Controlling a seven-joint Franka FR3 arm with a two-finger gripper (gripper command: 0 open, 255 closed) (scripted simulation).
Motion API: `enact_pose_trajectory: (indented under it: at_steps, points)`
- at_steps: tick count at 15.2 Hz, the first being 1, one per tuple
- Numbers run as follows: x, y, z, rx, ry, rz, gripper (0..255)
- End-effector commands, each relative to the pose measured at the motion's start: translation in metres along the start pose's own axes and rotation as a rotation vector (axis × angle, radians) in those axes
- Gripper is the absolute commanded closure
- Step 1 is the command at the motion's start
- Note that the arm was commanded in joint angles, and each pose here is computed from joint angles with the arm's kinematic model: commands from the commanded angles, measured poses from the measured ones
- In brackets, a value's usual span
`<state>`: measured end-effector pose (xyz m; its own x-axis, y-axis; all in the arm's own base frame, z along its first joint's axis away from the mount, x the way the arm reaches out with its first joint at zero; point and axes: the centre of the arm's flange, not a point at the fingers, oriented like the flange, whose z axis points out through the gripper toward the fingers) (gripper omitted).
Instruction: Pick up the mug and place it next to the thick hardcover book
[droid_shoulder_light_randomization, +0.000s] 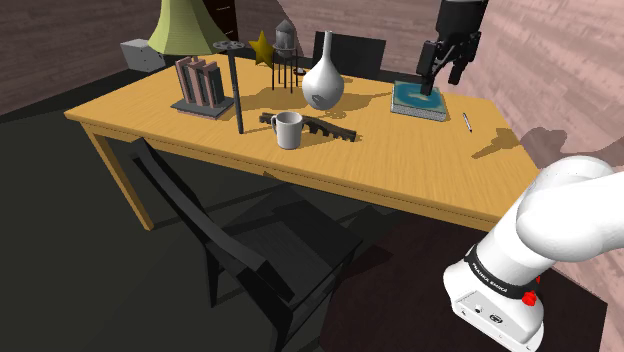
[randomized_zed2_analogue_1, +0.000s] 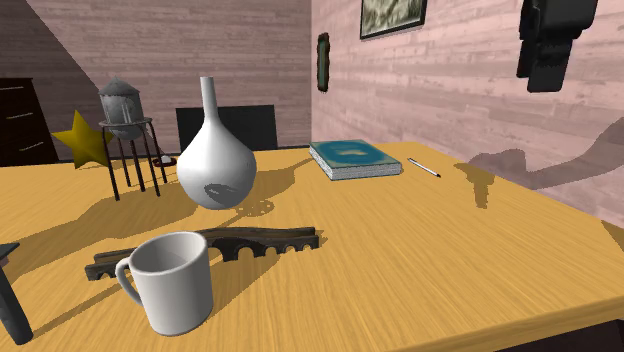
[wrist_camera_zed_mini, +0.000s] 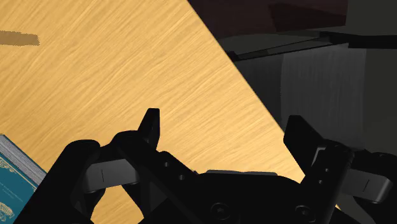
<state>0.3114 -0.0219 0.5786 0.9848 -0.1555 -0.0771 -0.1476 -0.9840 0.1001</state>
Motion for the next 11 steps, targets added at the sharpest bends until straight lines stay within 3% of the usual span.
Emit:
enact_pose_trajectory:
  at_steps: [1, 11]
  points:
    - [0.000, 0.000, 0.000, 0.000, 0.000, 0.000, 0]
    - [0.106, -0.050, 0.051, 0.052, 0.007, 0.078, 0]
